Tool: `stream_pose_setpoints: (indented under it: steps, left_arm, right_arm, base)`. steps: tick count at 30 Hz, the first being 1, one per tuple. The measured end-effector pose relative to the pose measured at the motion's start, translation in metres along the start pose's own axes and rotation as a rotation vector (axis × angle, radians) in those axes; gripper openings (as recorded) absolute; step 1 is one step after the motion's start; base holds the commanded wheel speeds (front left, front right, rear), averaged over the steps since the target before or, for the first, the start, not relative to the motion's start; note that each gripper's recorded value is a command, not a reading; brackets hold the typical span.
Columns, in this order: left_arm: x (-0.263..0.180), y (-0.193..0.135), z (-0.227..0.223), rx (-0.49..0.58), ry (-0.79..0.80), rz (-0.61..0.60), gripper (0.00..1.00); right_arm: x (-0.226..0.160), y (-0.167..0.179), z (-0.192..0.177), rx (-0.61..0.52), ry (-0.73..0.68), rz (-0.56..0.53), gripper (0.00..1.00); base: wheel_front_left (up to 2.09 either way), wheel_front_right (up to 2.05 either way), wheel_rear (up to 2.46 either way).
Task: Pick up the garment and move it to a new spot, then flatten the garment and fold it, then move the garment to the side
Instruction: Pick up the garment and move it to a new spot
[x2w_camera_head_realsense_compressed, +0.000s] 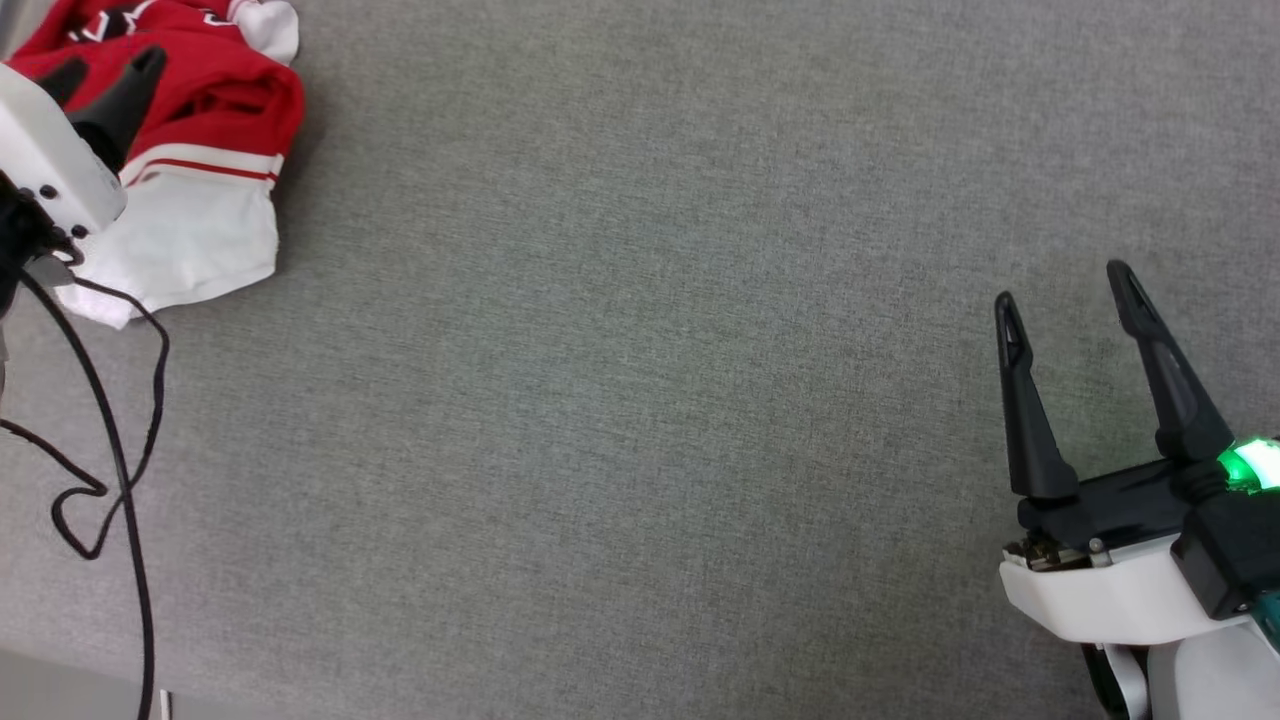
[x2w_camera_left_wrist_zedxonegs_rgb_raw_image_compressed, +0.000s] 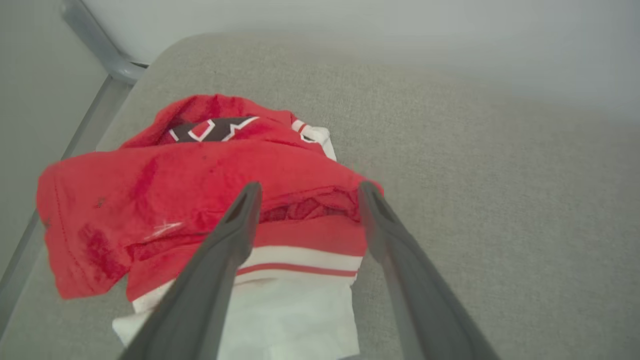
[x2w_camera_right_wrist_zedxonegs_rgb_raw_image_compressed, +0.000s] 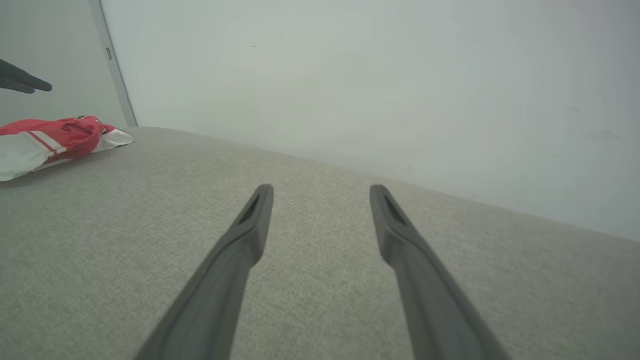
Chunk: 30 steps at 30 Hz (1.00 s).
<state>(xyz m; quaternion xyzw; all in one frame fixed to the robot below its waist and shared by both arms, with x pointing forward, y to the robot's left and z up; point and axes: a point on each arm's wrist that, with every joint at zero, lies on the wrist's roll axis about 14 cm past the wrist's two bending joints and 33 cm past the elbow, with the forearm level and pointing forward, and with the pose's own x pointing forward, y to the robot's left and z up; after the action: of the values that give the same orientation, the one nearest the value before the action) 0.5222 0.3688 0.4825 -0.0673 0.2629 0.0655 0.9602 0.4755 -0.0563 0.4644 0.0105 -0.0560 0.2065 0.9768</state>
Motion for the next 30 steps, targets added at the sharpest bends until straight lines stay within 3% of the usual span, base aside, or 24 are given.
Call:
stream_pose_setpoints:
  steps: [7, 11, 18, 19, 20, 21, 30]
  left_arm:
    - [0.020, -0.010, -0.067, -0.033, 0.324, -0.038, 1.00]
    - [0.024, -0.012, -0.104, 0.001, 0.474, -0.039, 1.00]
    - [0.028, -0.015, -0.128, 0.045, 0.587, -0.042, 1.00]
    - [0.028, -0.015, -0.129, 0.051, 0.593, -0.043, 0.69]
    - [0.028, -0.016, -0.129, 0.053, 0.598, -0.045, 0.20]
    - [0.028, -0.017, -0.130, 0.049, 0.598, -0.049, 0.00]
    - [0.019, -0.031, -0.104, 0.110, 0.468, -0.105, 0.00]
  right_arm:
    - [0.001, -0.010, -0.013, -0.011, 0.022, -0.014, 1.00]
    - [0.000, -0.015, -0.019, -0.014, 0.034, -0.026, 1.00]
    - [-0.003, -0.020, -0.026, -0.016, 0.052, -0.041, 1.00]
    - [-0.002, -0.020, -0.026, -0.016, 0.053, -0.042, 1.00]
    - [-0.002, -0.021, -0.026, -0.016, 0.052, -0.042, 1.00]
    - [-0.002, -0.021, -0.026, -0.016, 0.051, -0.043, 1.00]
    - [-0.001, -0.016, -0.004, -0.016, 0.008, -0.037, 1.00]
  base:
    - [0.00, 0.00, 0.00]
    - [0.00, 0.00, 0.00]
    - [0.00, 0.00, 0.00]
    - [0.00, 0.00, 0.00]
    - [0.00, 0.00, 0.00]
    - [0.00, 0.00, 0.00]
    - [0.00, 0.00, 0.00]
